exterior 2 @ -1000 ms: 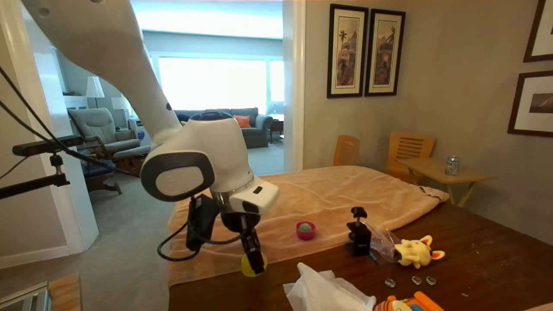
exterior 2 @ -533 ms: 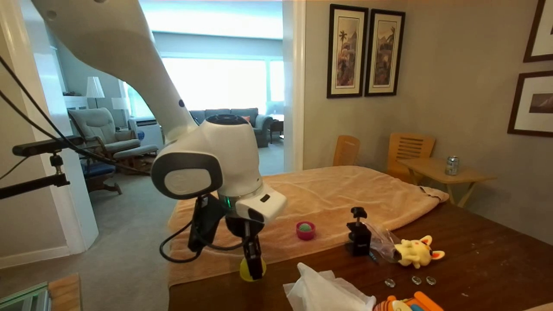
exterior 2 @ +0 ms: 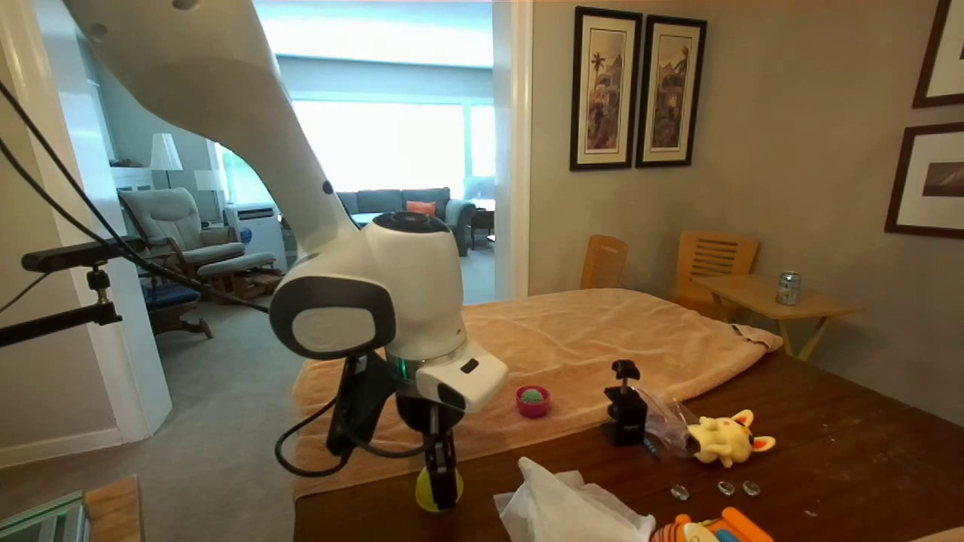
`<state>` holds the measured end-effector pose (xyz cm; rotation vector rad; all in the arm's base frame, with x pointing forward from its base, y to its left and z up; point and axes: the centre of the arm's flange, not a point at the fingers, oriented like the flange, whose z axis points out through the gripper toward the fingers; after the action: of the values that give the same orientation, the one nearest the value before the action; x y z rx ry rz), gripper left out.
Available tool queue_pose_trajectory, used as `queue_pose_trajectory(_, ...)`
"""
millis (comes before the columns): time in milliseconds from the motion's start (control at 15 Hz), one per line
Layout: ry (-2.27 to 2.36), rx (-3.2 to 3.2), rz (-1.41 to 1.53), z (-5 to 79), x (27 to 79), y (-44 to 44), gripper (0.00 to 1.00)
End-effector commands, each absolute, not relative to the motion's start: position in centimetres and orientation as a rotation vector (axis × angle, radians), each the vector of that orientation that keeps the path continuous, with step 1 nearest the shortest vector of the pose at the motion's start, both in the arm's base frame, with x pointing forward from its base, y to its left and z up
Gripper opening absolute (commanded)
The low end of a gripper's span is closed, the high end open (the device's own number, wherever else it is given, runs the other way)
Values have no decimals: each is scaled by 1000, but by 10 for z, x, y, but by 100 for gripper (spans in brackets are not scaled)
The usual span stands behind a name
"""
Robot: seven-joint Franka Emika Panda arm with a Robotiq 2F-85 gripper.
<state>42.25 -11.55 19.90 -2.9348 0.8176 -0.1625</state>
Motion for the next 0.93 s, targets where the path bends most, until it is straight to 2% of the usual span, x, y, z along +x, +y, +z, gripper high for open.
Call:
queue_pose_trajectory(0, 794, -2963, -148, 203, 430, -116, 35)
queue_pose_trajectory(733, 721, -3024, -128, 202, 433, -115, 35)
queue_pose_trajectory(800, 722, -3025, -118, 203, 433, -115, 46)
queue_pose_trajectory(867, 708, -3025, -127, 204, 433, -115, 85)
